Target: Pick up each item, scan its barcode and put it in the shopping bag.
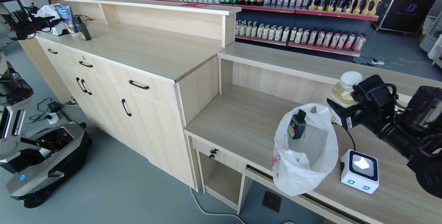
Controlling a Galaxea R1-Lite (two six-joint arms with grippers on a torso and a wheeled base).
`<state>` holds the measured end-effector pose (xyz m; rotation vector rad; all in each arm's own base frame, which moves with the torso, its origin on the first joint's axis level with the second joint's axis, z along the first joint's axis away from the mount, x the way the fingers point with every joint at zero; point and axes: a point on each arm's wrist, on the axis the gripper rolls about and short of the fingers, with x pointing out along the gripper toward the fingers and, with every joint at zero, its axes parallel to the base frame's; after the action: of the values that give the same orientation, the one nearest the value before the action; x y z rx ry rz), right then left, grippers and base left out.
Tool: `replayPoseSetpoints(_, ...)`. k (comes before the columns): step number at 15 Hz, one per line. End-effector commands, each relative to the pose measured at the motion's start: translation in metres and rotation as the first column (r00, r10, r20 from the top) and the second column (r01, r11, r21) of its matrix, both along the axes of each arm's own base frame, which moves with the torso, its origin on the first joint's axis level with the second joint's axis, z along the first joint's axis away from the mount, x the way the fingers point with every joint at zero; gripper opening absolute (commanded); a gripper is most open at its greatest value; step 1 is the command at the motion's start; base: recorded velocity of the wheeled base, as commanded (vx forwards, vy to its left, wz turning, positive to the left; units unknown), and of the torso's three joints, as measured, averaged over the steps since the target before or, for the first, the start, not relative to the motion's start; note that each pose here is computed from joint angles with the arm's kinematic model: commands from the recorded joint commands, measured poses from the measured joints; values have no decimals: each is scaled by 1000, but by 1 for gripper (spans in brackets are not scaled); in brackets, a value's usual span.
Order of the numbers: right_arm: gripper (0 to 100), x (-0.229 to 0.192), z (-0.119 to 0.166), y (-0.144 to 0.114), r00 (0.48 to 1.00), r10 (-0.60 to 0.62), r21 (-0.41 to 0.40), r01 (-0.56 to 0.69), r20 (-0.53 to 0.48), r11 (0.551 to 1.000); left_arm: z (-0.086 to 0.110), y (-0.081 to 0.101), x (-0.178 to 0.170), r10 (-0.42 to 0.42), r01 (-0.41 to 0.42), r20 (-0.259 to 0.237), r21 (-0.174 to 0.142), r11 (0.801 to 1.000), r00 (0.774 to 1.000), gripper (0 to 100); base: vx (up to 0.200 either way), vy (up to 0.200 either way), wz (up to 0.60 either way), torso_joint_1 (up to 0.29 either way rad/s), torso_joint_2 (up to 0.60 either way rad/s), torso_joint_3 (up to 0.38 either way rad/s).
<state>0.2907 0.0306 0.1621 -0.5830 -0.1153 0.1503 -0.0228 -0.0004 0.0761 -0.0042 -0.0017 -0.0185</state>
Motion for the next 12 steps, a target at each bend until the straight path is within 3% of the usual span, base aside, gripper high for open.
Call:
replayPoseSetpoints(1,0,18,-33,5,994,48,-1,-48,-97,999,0,0,0,0,0,0,0,1000,1000,100,0,0,0,0,0,0)
replayPoseSetpoints(2,0,23,-42,5,990,67,14,-65,-126,998,0,0,0,0,0,0,0,1000,1000,100,0,0,0,0,0,0)
replayPoseSetpoints(4,0,40,-77,2,963,136,116,-112,-234,987,0,0,0,0,0,0,0,1000,1000,100,0,0,0,0,0,0)
replayPoseSetpoints(6,0,46,-100,-9,950,104,114,-73,-295,991,0,0,0,0,0,0,0,1000,1000,100,0,0,0,0,0,0)
replayPoseSetpoints(12,0,57,-133,-20,923,76,136,-26,-376,990,0,0,0,0,0,0,0,1000,1000,100,0,0,0,0,0,0)
